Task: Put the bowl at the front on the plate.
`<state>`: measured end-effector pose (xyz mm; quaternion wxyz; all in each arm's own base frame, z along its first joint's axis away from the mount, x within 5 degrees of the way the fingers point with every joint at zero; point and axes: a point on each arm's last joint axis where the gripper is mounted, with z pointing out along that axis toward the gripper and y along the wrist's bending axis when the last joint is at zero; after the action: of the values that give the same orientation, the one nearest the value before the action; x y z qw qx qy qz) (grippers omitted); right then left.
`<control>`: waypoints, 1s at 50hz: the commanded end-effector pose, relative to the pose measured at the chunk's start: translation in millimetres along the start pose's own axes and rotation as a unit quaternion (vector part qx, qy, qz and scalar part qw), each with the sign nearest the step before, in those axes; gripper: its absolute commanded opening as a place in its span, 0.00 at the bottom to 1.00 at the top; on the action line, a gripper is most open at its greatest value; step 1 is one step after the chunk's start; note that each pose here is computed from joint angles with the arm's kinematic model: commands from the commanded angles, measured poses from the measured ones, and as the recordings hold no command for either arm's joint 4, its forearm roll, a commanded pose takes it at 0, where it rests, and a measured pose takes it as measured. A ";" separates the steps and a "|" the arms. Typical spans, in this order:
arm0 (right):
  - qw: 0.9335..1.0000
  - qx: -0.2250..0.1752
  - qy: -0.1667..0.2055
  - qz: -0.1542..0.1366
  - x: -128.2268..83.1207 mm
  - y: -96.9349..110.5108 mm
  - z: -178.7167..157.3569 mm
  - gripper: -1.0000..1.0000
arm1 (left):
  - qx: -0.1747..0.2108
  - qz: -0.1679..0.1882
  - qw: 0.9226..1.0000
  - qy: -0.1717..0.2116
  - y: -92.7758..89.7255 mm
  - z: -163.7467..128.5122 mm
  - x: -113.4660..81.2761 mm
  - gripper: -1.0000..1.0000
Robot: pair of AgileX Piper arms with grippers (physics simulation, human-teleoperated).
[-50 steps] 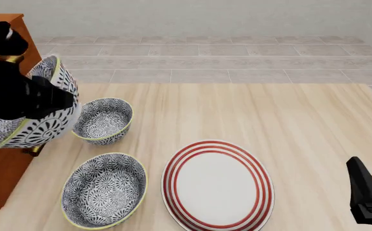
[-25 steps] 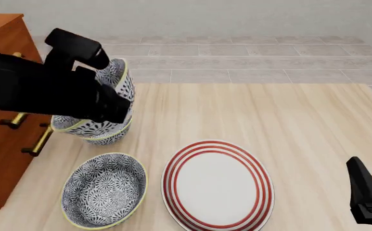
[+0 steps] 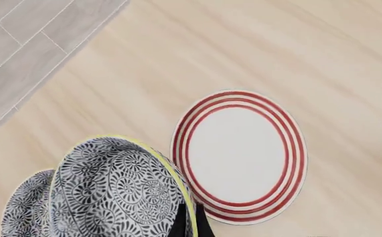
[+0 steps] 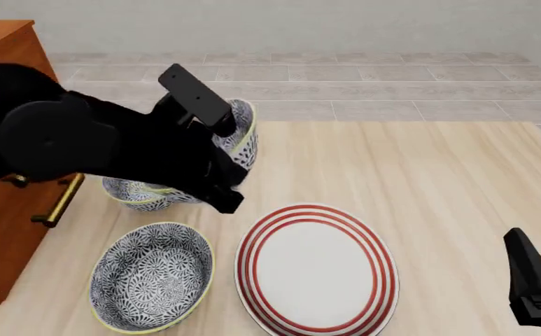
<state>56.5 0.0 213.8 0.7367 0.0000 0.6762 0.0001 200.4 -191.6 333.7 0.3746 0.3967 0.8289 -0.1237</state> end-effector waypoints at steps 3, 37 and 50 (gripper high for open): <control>1.000 0.000 0.000 0.000 -0.1 0.0 0.0 1.00 | 0.049 0.059 0.997 0.021 -39.0 36.3 -13.5 0.00; 1.000 0.000 0.000 0.000 -0.1 0.0 0.0 1.00 | 0.100 0.118 0.987 0.040 -94.3 85.9 -2.8 0.00; 1.000 0.000 0.000 0.000 -0.1 0.0 0.0 1.00 | 0.101 0.121 0.986 0.045 -96.9 97.3 3.9 0.00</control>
<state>56.5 0.0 213.8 0.7367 0.0000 0.6762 0.0001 177.4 -297.0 262.7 0.3079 0.5285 0.7778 -0.1444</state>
